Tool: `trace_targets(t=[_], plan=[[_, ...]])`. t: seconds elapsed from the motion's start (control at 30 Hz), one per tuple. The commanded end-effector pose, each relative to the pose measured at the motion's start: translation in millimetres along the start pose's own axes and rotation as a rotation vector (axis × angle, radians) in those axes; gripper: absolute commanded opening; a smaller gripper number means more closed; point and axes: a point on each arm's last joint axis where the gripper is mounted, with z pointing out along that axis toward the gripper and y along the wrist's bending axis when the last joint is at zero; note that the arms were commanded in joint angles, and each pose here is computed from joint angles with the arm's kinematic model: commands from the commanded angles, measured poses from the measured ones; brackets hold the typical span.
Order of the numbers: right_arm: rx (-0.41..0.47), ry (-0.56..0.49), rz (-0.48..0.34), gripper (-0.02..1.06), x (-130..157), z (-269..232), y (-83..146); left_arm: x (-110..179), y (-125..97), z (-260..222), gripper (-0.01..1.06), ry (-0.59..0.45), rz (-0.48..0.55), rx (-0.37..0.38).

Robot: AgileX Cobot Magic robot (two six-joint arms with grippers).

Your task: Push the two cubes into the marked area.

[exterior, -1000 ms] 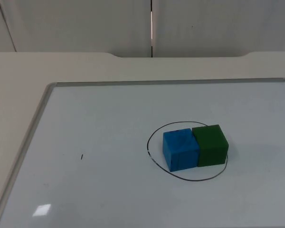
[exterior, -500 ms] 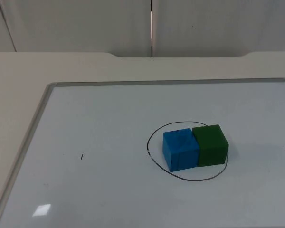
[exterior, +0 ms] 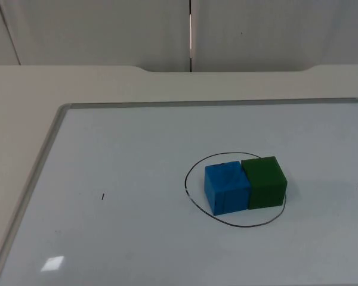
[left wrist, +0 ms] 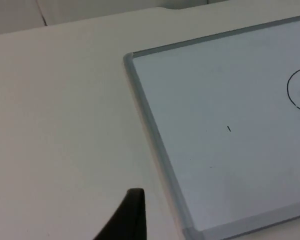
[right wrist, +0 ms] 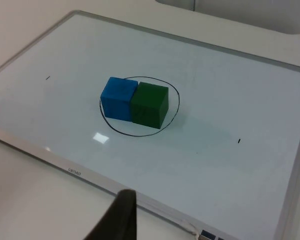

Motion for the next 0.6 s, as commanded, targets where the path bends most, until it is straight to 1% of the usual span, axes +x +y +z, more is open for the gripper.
trace_targets(t=[0.0,0.1,0.13,0.3,0.33,0.37,0.43,0.57], plan=[[-0.001,0.004,0.008,1.05,1.7,1.1,-0.3,0.5,0.5,0.4,1.05,-0.008,-0.011,-0.034],[-0.001,0.004,0.008,1.05,1.7,1.1,-0.3,0.6,0.3,0.3,1.05,-0.007,-0.031,-0.071],[-0.001,0.004,0.008,1.05,1.7,1.1,-0.3,0.6,0.3,0.3,1.05,-0.007,-0.031,-0.071],[-0.001,0.004,0.008,1.05,1.7,1.1,-0.3,0.6,-0.2,0.1,1.05,-0.006,-0.073,-0.149],[-0.001,0.004,0.008,1.05,1.7,1.1,-0.3,0.6,-0.2,0.1,1.05,-0.006,-0.073,-0.149],[-0.001,0.004,0.008,1.05,1.7,1.1,-0.3,0.7,-0.3,0.1,1.05,-0.005,-0.081,-0.164],[-0.001,0.004,0.008,1.05,1.7,1.1,-0.3,0.7,-0.6,0.0,1.05,-0.004,-0.107,-0.211],[-0.001,0.004,0.008,1.05,1.7,1.1,-0.3,0.7,-0.8,0.0,1.05,-0.004,-0.129,-0.252]])
